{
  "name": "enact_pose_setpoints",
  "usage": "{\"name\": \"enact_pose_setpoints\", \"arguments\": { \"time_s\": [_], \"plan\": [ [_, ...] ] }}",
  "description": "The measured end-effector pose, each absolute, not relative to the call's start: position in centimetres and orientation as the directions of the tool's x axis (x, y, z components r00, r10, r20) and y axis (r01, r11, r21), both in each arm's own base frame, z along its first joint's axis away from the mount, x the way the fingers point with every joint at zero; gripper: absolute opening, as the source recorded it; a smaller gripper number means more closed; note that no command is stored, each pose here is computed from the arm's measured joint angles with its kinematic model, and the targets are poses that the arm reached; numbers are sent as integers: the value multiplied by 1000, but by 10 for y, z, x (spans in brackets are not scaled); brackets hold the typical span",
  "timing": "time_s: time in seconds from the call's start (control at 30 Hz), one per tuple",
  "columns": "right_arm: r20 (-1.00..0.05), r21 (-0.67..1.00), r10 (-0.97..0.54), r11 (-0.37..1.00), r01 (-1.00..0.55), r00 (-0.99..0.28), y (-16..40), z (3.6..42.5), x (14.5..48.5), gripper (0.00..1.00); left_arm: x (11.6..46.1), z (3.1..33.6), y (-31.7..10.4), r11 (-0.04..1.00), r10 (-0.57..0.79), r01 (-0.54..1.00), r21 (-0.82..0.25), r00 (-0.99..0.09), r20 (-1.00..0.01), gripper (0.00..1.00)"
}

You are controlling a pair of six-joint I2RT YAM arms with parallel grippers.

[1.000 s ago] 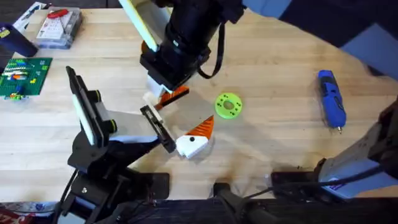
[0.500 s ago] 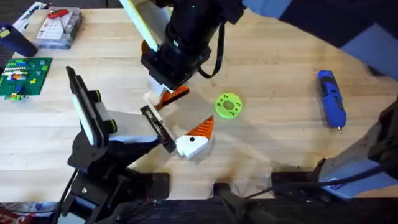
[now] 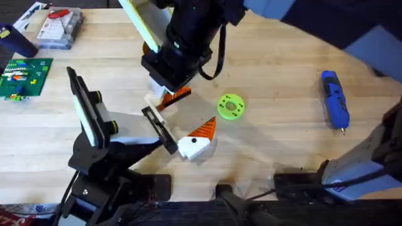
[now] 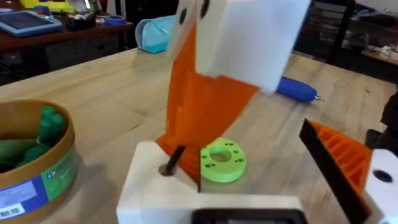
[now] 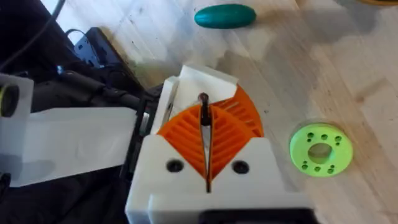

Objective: Pick up the gripper from the table and insert it into the empty holder that is missing its gripper. Then pick up a screw, insert it into the mounting hole, and use the screwdriver to tighten it. Finally, clean up the table by picking up the vegetable and placing it into the bucket.

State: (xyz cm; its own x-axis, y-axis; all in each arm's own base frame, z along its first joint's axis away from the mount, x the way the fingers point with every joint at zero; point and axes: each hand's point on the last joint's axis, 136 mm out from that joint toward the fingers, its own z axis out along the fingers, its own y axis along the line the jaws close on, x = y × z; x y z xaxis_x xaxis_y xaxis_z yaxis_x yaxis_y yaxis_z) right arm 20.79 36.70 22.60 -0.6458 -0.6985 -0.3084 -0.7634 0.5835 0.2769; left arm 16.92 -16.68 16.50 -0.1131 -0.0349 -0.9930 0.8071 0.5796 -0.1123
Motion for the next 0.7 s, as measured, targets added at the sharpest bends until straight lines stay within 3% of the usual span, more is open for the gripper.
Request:
{"name": "enact_pose_setpoints", "arguments": {
  "time_s": [0.7],
  "plan": [
    [-350, 271, -687, 577, -771, -637, 374, 229, 214, 9, 169, 165, -167, 580, -35, 807, -113, -113, -993, 993]
  ]
}}
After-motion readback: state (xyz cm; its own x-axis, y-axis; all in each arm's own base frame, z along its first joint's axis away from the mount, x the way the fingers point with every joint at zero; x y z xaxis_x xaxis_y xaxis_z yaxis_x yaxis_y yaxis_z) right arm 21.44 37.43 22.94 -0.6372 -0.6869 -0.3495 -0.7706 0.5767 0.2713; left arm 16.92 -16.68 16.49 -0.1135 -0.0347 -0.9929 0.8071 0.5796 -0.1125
